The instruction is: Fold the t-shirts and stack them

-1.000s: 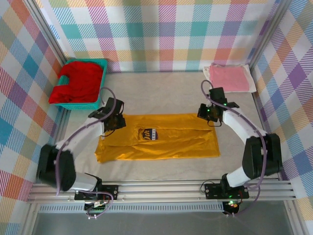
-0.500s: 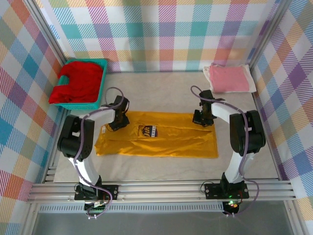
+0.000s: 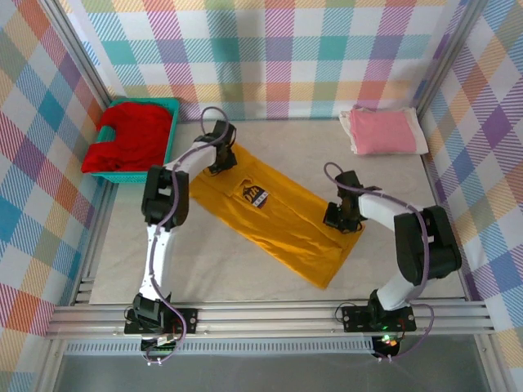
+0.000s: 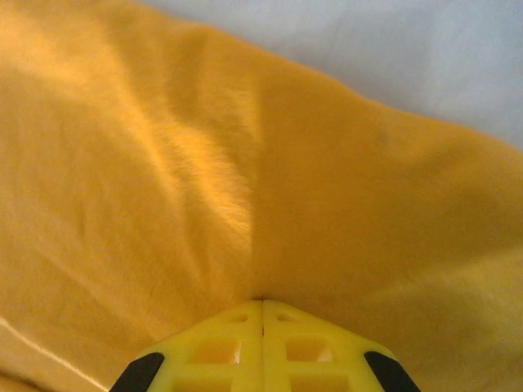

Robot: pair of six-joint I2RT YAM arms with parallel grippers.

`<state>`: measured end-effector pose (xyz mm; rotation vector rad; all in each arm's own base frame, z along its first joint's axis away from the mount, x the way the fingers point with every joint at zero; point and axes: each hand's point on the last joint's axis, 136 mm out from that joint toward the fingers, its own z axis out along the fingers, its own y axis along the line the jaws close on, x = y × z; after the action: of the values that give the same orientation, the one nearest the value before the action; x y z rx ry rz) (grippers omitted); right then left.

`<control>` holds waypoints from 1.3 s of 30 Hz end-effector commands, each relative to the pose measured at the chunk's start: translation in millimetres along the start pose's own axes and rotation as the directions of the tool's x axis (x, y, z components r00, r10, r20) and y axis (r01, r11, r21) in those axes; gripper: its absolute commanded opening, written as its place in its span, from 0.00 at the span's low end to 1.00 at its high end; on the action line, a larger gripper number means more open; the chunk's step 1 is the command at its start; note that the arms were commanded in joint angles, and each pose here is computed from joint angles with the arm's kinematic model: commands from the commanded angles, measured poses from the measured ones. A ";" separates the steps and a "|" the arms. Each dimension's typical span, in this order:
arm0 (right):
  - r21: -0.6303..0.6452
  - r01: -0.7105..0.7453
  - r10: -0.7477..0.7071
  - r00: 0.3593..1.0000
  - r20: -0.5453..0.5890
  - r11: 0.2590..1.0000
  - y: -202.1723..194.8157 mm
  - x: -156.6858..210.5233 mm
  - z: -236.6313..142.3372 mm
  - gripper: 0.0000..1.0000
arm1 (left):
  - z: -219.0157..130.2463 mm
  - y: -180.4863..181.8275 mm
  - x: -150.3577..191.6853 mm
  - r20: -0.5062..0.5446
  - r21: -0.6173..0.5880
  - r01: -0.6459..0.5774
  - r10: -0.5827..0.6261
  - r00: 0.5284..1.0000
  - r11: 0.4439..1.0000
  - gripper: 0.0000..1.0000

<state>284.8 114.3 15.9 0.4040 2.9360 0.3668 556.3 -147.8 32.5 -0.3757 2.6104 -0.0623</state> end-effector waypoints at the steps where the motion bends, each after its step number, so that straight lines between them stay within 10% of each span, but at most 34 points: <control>1: -0.012 -0.016 0.015 0.992 -0.128 1.000 3.2 55.7 6.2 0.00 | 10.5 -34.9 7.7 -0.049 0.033 -0.124 0.126 0.991 0.992 0.18; 8: -0.134 0.042 -0.061 0.989 -0.138 0.990 45.7 90.2 -1.7 0.00 | 7.6 -83.5 -27.9 0.054 0.130 -0.150 0.144 0.988 0.980 0.18; 15: -0.102 0.134 -0.130 0.991 0.041 0.986 59.4 49.9 -46.2 0.01 | -91.7 -38.4 -80.4 0.245 0.036 -0.087 0.076 0.967 0.996 0.19; 20: -0.109 0.201 -0.188 0.974 0.124 0.973 79.9 23.7 -62.8 0.01 | -140.0 7.4 -52.3 0.279 0.046 0.019 -0.032 0.960 0.999 0.24; 27: -0.062 0.285 -0.277 0.954 0.112 0.956 104.4 -6.9 -40.9 0.00 | -92.1 45.3 0.2 0.151 -0.037 0.097 -0.090 0.984 0.995 0.16; 39: -0.122 0.284 -0.266 0.953 0.148 0.951 119.5 -23.9 -43.0 0.00 | -2.5 30.4 -7.6 0.017 -0.059 0.156 -0.155 0.988 0.986 0.11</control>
<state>326.2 207.9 73.7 0.0065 2.8169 0.4282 540.6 -119.7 36.6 -0.5383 2.5653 0.0063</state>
